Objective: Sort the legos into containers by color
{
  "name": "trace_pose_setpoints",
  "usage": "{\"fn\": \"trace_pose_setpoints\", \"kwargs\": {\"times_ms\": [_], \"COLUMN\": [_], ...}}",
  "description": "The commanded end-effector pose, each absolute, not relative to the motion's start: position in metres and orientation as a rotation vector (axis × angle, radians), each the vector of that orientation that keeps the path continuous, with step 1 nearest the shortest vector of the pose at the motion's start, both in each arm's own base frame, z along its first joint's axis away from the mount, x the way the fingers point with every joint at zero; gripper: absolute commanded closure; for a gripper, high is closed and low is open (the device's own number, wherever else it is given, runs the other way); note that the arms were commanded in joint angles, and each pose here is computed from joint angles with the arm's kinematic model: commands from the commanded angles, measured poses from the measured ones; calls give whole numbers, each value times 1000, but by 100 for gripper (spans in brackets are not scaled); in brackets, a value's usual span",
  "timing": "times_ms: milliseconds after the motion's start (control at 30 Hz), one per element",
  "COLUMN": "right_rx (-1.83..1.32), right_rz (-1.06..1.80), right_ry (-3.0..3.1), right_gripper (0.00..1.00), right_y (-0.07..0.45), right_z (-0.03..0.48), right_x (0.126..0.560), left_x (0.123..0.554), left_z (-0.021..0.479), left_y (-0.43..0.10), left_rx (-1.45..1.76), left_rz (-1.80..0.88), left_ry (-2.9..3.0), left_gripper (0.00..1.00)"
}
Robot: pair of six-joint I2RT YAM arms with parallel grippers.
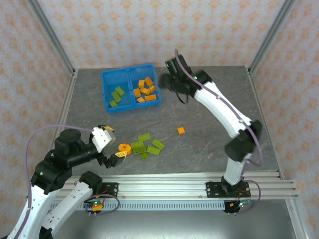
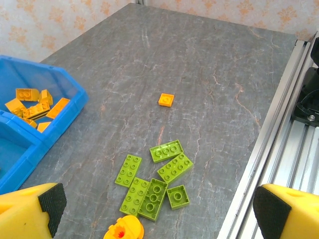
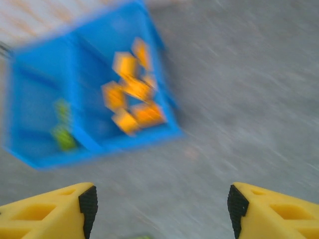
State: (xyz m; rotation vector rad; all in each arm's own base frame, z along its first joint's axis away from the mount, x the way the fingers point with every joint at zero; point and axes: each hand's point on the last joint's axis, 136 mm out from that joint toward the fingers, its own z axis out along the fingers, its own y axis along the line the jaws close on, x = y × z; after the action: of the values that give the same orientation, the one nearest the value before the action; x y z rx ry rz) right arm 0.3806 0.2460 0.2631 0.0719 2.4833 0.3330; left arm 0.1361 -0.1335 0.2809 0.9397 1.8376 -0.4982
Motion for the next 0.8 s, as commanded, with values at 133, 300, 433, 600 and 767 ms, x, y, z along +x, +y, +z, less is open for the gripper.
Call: {"fn": "trace_pose_setpoints", "kwargs": {"times_ms": [133,300,433,600,767], "right_rx": [-204,-250,-328,-308,-275], "right_rz": [25,-74,-116,-114,-10], "right_ry": [2925,3039,3065,3108,3121], "right_gripper": [22,23,28,36,43], "right_y": [192,190,195,190,192], "right_z": [126,77,56,33,22], "right_x": [289,284,293,299,305], "left_x": [143,135,119,109,110], "left_z": [276,264,253,246,248], "left_y": [-144,-148,-144,-138,-138], "left_rx": [973,1069,1148,1135,1081], "left_rz": [-547,-572,-575,-565,-571], "left_ry": [1822,1862,1890,1914,1872], "left_gripper": [0,0,0,0,0]}}
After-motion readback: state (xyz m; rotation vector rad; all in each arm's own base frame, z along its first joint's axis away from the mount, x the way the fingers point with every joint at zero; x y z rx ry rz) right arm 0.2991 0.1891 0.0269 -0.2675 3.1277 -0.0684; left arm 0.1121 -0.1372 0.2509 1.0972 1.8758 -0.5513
